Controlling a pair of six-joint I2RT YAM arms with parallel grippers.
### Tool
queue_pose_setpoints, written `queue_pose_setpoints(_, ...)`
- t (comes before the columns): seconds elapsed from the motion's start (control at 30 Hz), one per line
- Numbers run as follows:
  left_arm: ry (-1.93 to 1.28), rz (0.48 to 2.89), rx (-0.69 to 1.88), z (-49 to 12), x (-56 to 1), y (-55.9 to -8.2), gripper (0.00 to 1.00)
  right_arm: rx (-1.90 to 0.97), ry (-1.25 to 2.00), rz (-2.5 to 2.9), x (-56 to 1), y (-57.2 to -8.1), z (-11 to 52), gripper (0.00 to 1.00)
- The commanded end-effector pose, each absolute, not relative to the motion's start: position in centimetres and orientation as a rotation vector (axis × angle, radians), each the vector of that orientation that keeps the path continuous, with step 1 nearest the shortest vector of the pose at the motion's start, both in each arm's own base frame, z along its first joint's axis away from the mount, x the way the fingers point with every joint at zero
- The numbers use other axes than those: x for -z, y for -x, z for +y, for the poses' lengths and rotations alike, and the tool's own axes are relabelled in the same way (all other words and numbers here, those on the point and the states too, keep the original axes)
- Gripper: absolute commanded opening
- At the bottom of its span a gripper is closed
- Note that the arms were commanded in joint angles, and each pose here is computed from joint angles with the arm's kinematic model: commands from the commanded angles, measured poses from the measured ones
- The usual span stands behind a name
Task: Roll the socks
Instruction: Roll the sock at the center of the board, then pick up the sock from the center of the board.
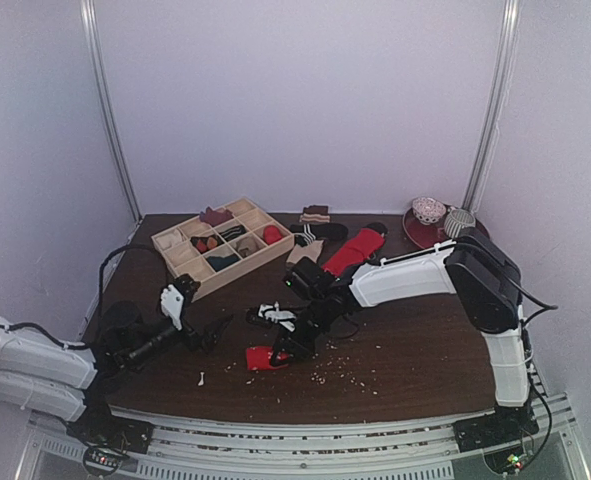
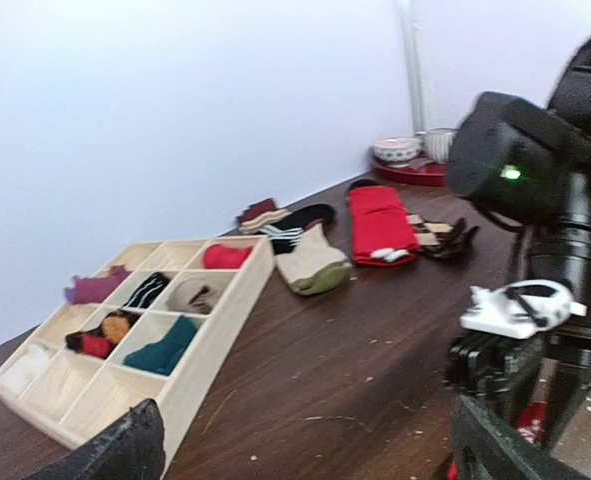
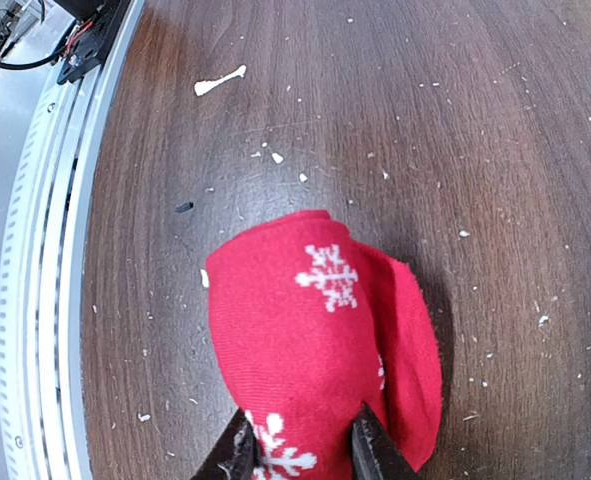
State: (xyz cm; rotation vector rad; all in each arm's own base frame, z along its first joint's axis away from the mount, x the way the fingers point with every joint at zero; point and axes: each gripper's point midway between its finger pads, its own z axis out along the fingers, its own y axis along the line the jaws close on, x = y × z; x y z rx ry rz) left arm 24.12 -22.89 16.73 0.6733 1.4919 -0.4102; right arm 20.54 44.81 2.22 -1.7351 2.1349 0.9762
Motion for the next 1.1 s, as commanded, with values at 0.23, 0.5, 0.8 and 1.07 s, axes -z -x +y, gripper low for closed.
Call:
queue_pose_setpoints(0.23, -0.782, 1.511, 0.537, -24.8, -17.8, -22.7, 0.98, -0.611, 1.810, 2.739, 8.4, -16.1, 33.9, 0.27)
queue_pose_setpoints(0.5, -0.971, 1.672, 0.850, -28.5, -13.3, -18.4, 0.98, -0.599, 1.816, 2.745, 8.5, -15.9, 33.6, 0.27)
queue_pose_setpoints(0.8, -1.008, 1.798, 0.879, -30.1, -9.8, -19.0, 0.96, -0.596, 1.805, 2.743, 8.5, -16.0, 33.6, 0.27)
queue_pose_setpoints(1.07, -1.003, 1.804, 0.974, -32.5, -8.4, -19.7, 0.93, -0.595, 1.806, 2.741, 8.5, -15.9, 33.4, 0.27)
